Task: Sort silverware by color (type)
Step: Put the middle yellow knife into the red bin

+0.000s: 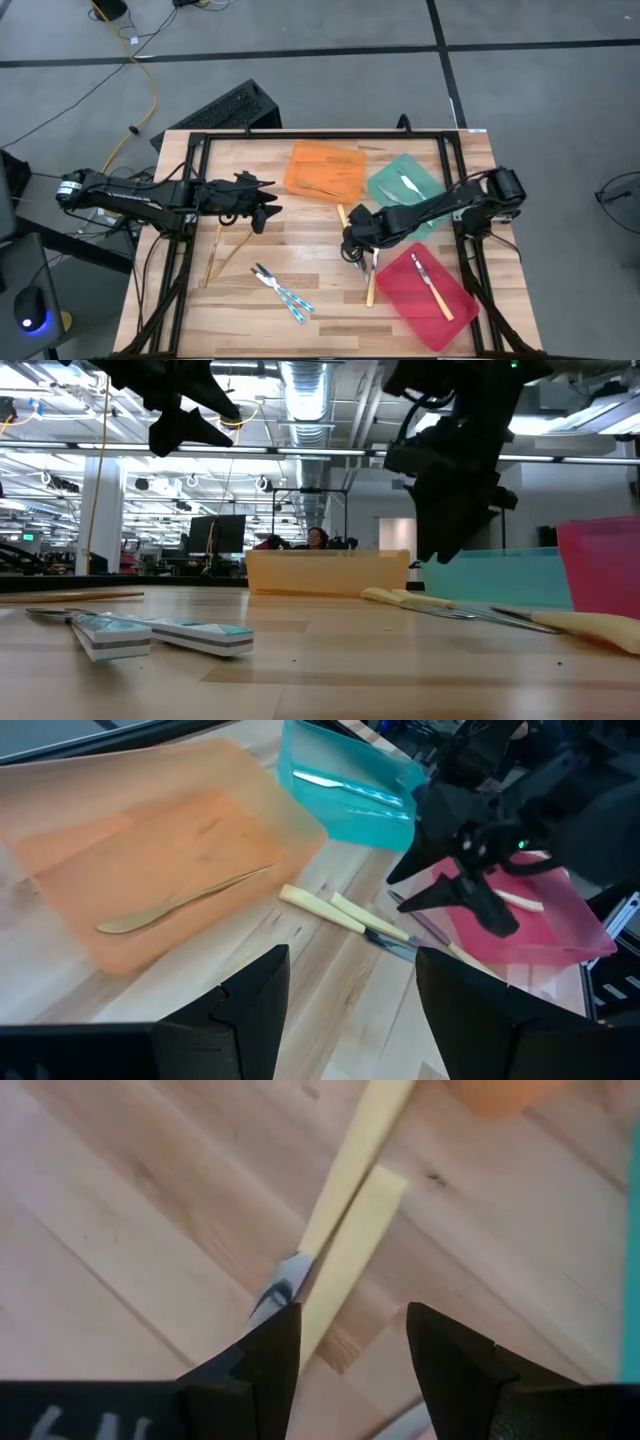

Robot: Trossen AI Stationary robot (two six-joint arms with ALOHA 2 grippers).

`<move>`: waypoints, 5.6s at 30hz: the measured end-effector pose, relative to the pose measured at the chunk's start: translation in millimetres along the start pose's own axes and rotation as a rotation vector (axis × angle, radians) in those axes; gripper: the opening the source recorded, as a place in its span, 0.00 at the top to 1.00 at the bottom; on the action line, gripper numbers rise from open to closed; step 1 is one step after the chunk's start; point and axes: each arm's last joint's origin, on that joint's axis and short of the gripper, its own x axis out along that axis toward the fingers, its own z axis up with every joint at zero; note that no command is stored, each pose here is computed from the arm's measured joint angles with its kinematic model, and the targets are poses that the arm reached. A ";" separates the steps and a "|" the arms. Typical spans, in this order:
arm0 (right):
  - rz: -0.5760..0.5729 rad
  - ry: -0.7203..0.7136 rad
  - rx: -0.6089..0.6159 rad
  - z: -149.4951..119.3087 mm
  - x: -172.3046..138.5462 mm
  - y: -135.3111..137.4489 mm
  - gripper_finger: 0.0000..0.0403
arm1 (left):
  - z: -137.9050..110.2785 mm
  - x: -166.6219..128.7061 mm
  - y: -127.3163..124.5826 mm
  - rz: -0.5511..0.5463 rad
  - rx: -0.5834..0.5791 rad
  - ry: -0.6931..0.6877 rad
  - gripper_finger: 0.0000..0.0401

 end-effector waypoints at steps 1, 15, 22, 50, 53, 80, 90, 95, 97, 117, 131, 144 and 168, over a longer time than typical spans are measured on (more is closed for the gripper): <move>0.001 0.014 -0.011 -0.6 2.4 2.1 0.50 | -0.1 0.0 0.1 0.001 0.000 0.001 0.50; 0.001 0.088 0.045 -4.4 16.4 7.7 0.46 | -0.2 0.0 0.1 0.002 0.006 0.001 0.50; -0.030 0.109 0.062 -8.4 26.5 8.2 0.40 | -0.2 0.0 0.2 0.002 0.031 0.001 0.50; -0.035 0.181 0.111 -17.8 43.0 14.9 0.92 | -0.1 -0.1 0.4 0.009 0.043 -0.003 0.50; -0.016 0.179 0.110 -14.7 40.5 18.5 0.92 | 0.0 -0.1 0.6 0.014 0.043 -0.005 0.50; 0.130 -0.055 -0.003 55.5 -13.0 54.4 0.92 | -0.3 -0.1 1.3 0.030 0.098 -0.007 0.50; -0.013 0.036 -0.149 45.4 -77.7 61.8 0.92 | -0.2 -0.1 1.5 0.035 0.103 -0.011 0.50; -0.059 0.100 -0.204 19.2 -126.6 67.8 0.92 | -0.9 -0.1 0.4 -0.004 0.096 0.014 0.50; -0.067 0.107 -0.196 8.1 -146.7 69.2 0.92 | -1.3 -0.1 -0.1 -0.021 0.095 0.026 0.50; -0.042 0.250 0.164 -129.5 -208.2 71.2 0.92 | -0.5 -0.1 -0.6 -0.024 0.070 0.017 0.50; -0.031 0.225 0.288 -180.3 -192.1 4.0 0.92 | 1.4 1.0 2.7 0.078 -0.022 -0.051 0.50; 0.066 0.254 0.251 -192.2 -139.9 -19.4 0.92 | -5.4 15.7 2.9 0.113 -0.074 -0.003 0.50; 0.132 0.230 0.179 -180.0 -79.8 -22.3 0.90 | -9.3 23.2 2.3 0.106 -0.094 0.038 0.50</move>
